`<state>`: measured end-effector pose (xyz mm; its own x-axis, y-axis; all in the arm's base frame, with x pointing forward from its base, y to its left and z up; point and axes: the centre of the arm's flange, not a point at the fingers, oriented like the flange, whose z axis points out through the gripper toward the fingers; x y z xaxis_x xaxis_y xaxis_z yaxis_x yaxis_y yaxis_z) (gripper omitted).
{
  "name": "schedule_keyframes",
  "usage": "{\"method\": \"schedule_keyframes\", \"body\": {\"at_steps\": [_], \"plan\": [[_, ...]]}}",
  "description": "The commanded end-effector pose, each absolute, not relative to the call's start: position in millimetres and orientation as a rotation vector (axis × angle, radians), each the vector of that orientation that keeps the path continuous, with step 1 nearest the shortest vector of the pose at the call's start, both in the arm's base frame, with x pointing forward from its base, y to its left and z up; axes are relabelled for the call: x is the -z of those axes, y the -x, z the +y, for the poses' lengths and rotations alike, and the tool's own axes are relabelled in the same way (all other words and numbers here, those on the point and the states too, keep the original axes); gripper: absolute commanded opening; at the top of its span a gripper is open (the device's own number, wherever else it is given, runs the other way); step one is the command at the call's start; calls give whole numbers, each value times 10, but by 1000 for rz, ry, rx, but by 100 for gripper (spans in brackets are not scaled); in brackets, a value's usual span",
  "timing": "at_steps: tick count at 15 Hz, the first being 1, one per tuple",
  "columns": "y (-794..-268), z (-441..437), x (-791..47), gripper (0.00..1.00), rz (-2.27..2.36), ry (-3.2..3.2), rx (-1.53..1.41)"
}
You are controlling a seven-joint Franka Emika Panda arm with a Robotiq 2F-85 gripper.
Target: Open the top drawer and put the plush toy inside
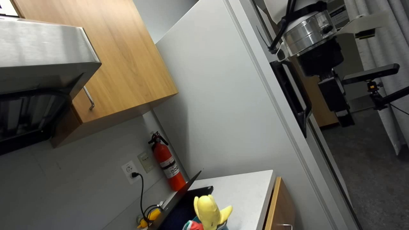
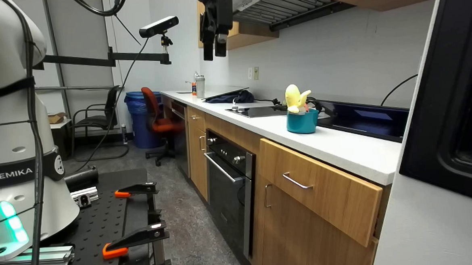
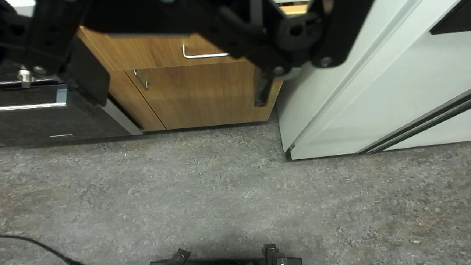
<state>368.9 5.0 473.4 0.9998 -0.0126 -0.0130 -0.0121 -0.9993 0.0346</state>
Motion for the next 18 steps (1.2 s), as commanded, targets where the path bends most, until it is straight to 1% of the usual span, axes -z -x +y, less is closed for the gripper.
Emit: {"method": "schedule_keyframes", "body": {"at_steps": [1,2,3,4,5,7,14,18], "plan": [[-3684,46,-4739,100,-34,-3091,26],[-3684,47,-4738,100,-23,-3095,28],[-4232,513,-4971,100,-69,-3104,50],[-4308,543,-4984,100,-57,-3099,40],[-3831,253,-4835,100,-31,-3100,-3],[-3922,367,-4832,100,-11,-3090,6],[-3891,270,-4795,100,-35,-3101,5],[-4085,225,-4673,100,-87,-3117,-42]]}}
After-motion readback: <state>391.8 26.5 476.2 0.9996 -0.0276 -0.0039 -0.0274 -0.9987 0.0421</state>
